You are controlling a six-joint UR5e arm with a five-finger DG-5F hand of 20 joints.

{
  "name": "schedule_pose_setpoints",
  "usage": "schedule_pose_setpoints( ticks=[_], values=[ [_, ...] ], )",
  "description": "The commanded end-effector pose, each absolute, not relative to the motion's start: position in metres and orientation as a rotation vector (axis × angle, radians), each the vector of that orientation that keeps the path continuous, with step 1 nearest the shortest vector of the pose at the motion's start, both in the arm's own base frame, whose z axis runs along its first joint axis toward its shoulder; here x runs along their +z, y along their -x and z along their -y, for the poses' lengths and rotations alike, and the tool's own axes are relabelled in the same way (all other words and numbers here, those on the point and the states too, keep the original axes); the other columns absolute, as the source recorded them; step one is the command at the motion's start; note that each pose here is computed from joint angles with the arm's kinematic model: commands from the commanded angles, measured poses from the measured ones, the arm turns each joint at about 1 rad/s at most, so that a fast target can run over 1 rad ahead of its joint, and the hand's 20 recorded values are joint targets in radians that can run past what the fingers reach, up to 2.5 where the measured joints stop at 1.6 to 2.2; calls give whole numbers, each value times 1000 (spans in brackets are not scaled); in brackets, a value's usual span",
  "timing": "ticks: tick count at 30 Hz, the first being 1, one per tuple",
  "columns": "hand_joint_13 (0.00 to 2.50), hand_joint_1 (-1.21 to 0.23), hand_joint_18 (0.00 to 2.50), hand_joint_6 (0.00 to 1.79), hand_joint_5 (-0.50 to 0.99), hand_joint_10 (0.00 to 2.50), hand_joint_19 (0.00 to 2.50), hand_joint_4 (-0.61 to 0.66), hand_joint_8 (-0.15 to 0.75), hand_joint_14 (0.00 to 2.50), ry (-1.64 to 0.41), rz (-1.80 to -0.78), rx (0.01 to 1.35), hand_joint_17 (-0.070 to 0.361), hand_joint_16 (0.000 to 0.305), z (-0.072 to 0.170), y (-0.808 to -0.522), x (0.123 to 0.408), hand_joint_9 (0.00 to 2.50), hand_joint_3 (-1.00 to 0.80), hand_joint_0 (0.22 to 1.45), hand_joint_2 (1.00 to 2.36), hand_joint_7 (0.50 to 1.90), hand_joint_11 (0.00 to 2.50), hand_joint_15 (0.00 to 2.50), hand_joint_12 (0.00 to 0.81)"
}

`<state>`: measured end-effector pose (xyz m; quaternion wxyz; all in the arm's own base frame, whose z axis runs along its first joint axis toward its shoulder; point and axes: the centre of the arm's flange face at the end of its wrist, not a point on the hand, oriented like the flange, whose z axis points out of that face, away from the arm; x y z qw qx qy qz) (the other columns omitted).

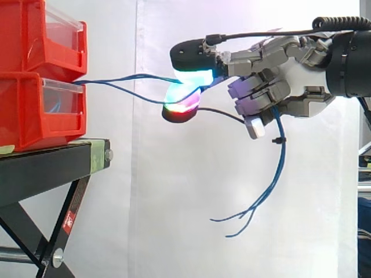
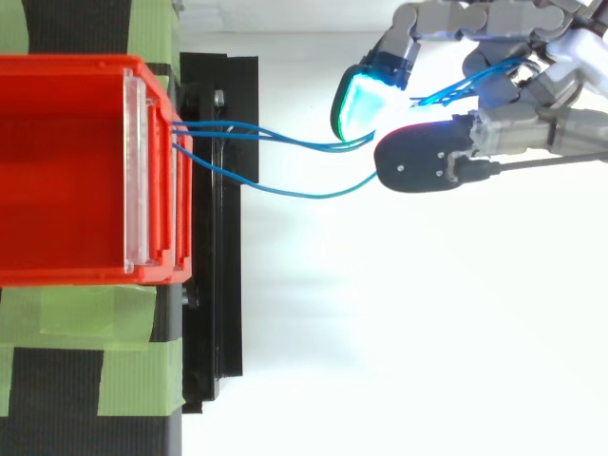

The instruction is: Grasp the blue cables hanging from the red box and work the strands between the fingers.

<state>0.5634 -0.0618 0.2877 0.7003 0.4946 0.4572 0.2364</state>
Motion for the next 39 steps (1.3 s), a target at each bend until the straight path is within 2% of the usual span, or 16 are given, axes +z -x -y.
schedule_pose_setpoints(
  ticks=[1,4,11,21,27,39],
  values=[
    [1959,-658,2500,15,525,2500,603,282,532,2500,-1101,-1020,526,182,243,61,-563,287,1780,-332,875,1020,1291,2500,1706,684],
    [1959,-658,2500,15,517,2500,603,293,532,2500,-1102,-1017,527,182,243,62,-563,288,1780,-274,888,1022,1272,2500,1706,684],
    [1959,-668,2500,16,520,2500,603,296,532,2500,-1101,-1019,527,182,243,61,-564,288,1780,85,964,1016,1272,2500,1706,684],
    [1959,-690,2500,14,542,2500,603,279,532,2500,-1067,-1001,524,182,243,57,-568,291,1780,231,1038,1013,1333,2500,1706,684],
    [1959,-708,2500,10,560,2500,603,264,532,2500,-1031,-1002,521,182,243,45,-573,291,1780,285,1071,1009,1375,2500,1706,684],
    [1959,-712,2500,5,598,2500,603,242,532,2500,-1010,-1041,544,182,243,17,-587,257,1780,368,1101,1001,1449,2500,1706,684]
  ],
)
